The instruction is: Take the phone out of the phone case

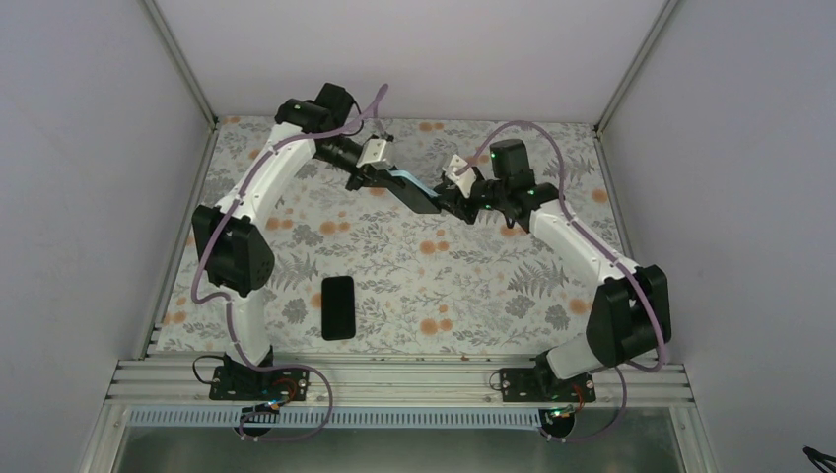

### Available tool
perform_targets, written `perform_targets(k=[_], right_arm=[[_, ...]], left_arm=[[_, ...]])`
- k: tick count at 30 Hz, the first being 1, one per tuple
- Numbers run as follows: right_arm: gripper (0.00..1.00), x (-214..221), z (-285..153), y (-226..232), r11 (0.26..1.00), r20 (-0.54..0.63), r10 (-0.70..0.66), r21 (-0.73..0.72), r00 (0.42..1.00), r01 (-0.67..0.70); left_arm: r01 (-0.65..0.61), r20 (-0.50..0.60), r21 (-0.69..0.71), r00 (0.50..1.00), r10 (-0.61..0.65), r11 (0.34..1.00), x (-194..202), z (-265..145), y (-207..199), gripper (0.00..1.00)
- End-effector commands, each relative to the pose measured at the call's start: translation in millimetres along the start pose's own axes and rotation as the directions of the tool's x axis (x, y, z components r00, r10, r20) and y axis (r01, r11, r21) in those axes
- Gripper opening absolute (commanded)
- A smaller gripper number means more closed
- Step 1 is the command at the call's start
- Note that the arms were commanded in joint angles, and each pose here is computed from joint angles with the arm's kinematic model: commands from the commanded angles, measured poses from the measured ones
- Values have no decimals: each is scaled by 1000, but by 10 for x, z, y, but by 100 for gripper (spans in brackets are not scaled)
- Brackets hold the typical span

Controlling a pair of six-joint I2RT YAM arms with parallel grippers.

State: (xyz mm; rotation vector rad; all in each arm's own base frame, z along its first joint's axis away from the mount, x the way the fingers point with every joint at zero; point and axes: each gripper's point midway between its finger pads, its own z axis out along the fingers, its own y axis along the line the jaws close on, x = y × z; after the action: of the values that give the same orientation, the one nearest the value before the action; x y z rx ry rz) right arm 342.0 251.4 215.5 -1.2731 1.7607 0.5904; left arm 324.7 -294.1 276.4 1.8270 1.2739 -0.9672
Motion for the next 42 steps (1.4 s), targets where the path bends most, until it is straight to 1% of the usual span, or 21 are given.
perform_targets(k=[1,4,7,11,15,18,20,22,23,25,27,28,29,31,34,37,39,42], right_arm=[[25,-779,-157,138,982,258,-37,-169,965,82],[15,-873,-236,249,967,273,-18,-239,962,86],[10,-967,-338,358,949,283,-2,-302,959,91],[5,-1037,-431,499,918,280,45,-391,959,71],[3,-1047,-463,602,877,261,93,-479,961,45],[3,-1077,-515,677,839,254,124,-543,959,36],[3,-1100,-543,689,832,246,136,-554,960,24],[3,-1116,-585,717,826,246,151,-564,957,15],[3,-1122,-599,724,824,244,162,-567,956,5],[3,-1116,-608,734,823,230,177,-568,957,-16],[3,-1123,-599,675,849,218,185,-526,958,-45],[3,-1107,-590,639,866,212,185,-496,960,-57],[3,-1082,-577,602,885,207,181,-460,961,-68],[3,-1019,-563,545,911,190,174,-404,966,-85],[3,-944,-555,469,932,160,172,-346,972,-108],[3,-890,-552,390,948,136,170,-292,976,-124],[3,-838,-526,343,953,119,179,-267,977,-142],[3,-752,-459,242,960,96,197,-222,976,-172]], left_arm=[[-11,281,110,959,-21,994,-554,41,-190,2],[23,257,95,965,-47,995,-455,40,-18,2],[56,217,86,973,-74,995,-333,101,163,2],[80,225,80,970,-96,994,-266,114,329,2],[72,222,58,971,-84,996,-271,134,523,2],[106,197,36,974,-111,994,-205,174,697,2],[119,183,18,976,-120,993,-148,189,788,2],[135,146,-19,981,-130,991,-62,200,884,3],[140,128,-42,983,-133,989,-21,199,930,6],[158,91,-101,985,-149,982,60,190,1051,18],[161,64,-154,986,-153,975,108,152,1143,23],[162,44,-184,987,-157,969,122,127,1189,28],[161,30,-211,987,-158,964,131,90,1227,37],[146,-5,-260,988,-153,955,149,1,1269,47],[126,-44,-323,988,-147,938,165,-140,1277,74],[82,-58,-384,992,-113,920,89,-293,1262,94],[64,-50,-397,995,-91,916,14,-364,1200,100],[54,-52,-409,995,-83,911,-80,-443,1099,100]])
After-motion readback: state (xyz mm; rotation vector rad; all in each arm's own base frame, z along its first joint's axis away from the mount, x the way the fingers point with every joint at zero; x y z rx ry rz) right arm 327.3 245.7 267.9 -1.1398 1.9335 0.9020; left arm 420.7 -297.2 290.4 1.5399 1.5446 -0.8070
